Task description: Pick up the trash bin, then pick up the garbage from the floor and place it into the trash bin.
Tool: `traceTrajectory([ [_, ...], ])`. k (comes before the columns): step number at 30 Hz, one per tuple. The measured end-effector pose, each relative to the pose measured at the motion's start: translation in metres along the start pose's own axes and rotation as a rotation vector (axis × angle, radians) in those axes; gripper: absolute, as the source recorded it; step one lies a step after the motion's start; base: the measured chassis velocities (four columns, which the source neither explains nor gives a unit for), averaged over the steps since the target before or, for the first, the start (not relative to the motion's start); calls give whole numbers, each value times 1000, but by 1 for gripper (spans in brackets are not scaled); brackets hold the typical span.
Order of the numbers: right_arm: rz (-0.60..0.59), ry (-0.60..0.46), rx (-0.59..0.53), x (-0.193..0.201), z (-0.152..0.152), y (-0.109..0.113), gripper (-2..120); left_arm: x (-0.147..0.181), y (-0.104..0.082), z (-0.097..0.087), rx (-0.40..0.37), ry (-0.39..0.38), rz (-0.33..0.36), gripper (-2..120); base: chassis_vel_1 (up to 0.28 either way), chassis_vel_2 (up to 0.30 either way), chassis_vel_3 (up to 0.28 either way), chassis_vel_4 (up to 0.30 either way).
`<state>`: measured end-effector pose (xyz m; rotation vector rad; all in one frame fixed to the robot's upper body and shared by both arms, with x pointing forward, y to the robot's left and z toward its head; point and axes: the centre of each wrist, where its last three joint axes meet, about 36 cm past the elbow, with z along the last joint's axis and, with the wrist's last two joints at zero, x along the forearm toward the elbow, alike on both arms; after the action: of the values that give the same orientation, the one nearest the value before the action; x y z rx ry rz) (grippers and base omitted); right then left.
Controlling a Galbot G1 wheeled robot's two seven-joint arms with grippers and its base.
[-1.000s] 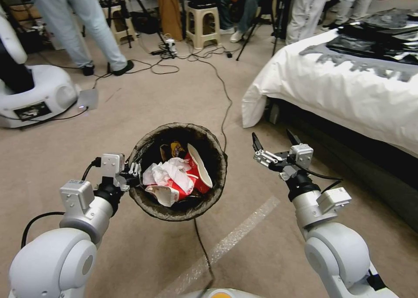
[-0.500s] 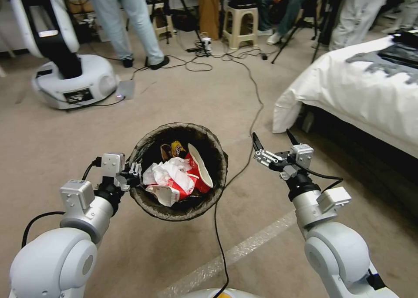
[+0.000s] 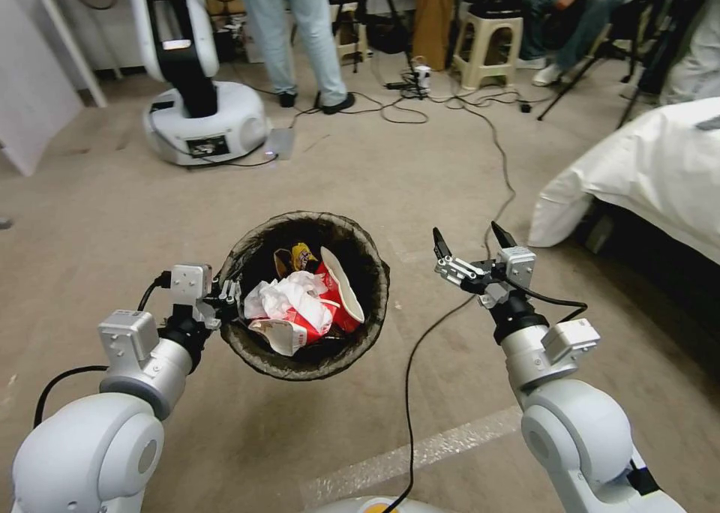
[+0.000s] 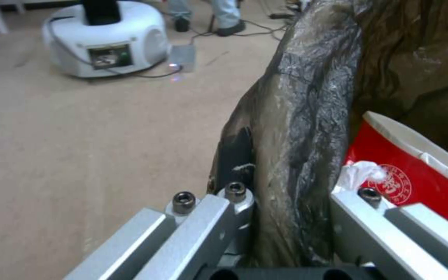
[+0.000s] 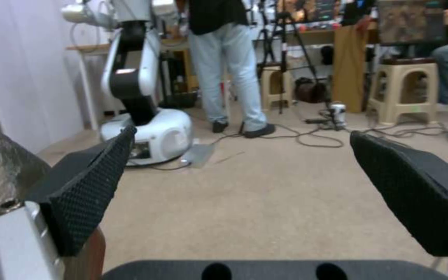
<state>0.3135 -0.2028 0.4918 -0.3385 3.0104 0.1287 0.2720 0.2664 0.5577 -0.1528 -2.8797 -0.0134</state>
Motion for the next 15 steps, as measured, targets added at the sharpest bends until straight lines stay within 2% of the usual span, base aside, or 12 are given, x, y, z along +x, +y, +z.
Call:
traceTrajectory([
  [15, 7, 5, -1, 0, 3, -1, 100, 0, 0, -1, 0, -4, 0, 1, 93, 92, 90, 85],
])
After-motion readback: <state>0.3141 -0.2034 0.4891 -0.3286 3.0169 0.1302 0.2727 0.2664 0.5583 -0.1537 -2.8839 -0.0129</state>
